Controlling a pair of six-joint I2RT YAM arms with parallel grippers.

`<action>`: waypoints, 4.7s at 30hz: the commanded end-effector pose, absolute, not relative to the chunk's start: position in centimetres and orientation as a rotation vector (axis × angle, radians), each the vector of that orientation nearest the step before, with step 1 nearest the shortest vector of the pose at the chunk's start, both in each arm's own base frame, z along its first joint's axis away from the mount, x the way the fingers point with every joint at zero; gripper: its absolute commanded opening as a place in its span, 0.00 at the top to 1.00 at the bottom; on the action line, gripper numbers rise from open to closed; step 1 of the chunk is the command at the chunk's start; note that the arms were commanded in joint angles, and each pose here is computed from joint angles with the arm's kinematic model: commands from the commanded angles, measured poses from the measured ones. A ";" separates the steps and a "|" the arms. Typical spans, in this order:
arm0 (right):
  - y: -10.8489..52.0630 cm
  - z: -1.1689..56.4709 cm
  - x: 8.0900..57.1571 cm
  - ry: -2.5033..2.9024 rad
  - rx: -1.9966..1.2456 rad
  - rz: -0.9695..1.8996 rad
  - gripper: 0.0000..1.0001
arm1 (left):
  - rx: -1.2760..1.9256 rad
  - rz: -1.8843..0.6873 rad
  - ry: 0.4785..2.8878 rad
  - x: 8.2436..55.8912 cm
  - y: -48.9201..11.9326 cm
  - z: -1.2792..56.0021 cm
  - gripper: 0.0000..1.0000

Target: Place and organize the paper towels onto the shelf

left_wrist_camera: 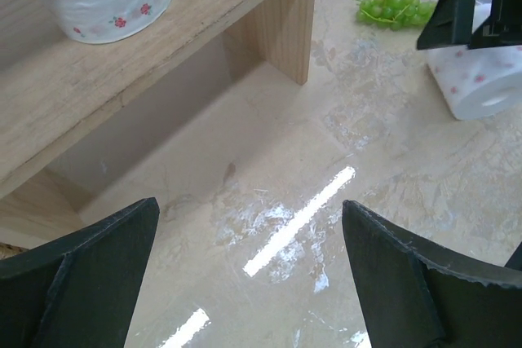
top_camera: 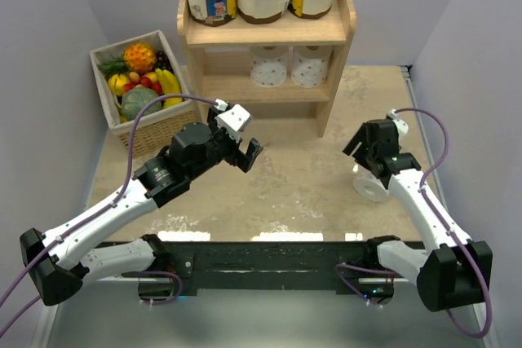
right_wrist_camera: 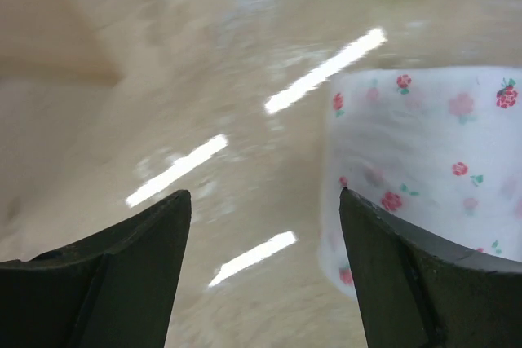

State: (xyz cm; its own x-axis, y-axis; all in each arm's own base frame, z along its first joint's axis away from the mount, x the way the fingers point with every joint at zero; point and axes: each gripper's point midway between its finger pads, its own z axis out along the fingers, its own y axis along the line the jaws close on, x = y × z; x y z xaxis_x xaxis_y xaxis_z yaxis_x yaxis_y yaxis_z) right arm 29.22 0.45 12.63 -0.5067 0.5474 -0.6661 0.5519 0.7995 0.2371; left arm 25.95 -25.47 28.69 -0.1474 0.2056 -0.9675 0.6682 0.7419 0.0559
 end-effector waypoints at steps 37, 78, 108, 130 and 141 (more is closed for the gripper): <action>6.9 15.9 38.6 2.242 -0.046 0.712 0.05 | 0.646 -0.417 1.678 26.8 -24.8 29.3 0.00; 10.5 16.1 29.9 2.204 0.466 0.656 0.12 | 0.272 -1.397 1.947 16.5 -33.6 20.9 0.10; 5.4 20.4 27.9 2.033 0.513 0.394 0.07 | -0.278 -1.554 2.113 15.1 -42.0 13.9 0.05; 5.0 22.2 27.4 1.989 0.493 0.381 0.06 | -0.295 -1.338 2.050 19.8 -41.1 12.8 0.08; 5.2 22.6 27.3 1.969 0.494 0.405 0.06 | -0.298 -1.261 2.003 22.3 -39.5 13.3 0.09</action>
